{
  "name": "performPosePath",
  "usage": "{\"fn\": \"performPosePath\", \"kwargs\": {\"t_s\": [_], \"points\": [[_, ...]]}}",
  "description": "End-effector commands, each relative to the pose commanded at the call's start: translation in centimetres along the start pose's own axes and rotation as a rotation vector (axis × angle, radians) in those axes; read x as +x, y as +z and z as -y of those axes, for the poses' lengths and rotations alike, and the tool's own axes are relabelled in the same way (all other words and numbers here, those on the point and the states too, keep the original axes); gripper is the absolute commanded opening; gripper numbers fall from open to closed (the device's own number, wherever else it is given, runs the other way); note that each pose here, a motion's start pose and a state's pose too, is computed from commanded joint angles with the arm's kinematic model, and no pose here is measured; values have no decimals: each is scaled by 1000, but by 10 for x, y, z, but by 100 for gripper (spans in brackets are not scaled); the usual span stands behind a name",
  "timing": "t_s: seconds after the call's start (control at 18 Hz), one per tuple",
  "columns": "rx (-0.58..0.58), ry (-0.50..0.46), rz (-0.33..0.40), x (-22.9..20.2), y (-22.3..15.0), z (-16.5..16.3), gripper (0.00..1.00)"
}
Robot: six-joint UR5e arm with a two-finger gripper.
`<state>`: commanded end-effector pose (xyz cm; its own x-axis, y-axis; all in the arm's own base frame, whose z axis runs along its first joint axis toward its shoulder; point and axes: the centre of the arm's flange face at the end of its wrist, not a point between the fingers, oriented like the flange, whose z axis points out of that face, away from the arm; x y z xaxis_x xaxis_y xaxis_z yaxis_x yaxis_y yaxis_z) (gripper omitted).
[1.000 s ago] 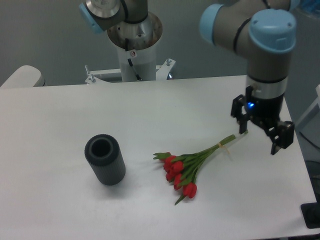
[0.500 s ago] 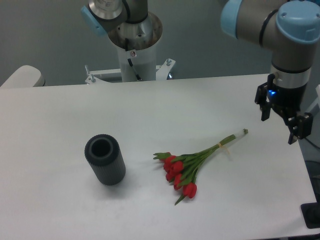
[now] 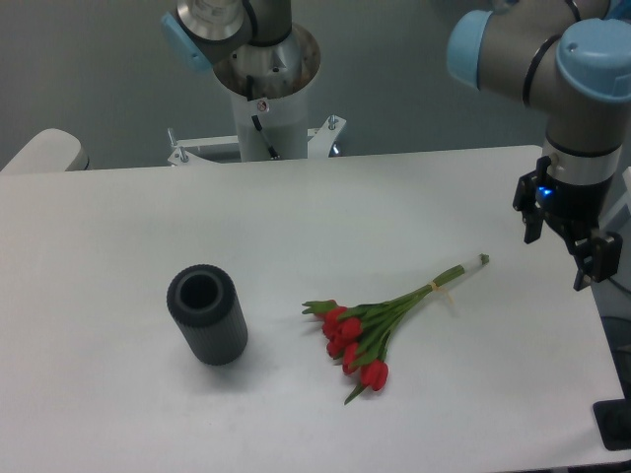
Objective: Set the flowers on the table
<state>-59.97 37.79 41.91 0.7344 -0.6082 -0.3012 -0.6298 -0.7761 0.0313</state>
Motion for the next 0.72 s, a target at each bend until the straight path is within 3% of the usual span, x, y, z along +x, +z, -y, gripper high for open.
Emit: {"fn": "performPosePath", "kwargs": {"t_s": [0.72], "points": [[-6,6,19,-3,4,0,100]]}}
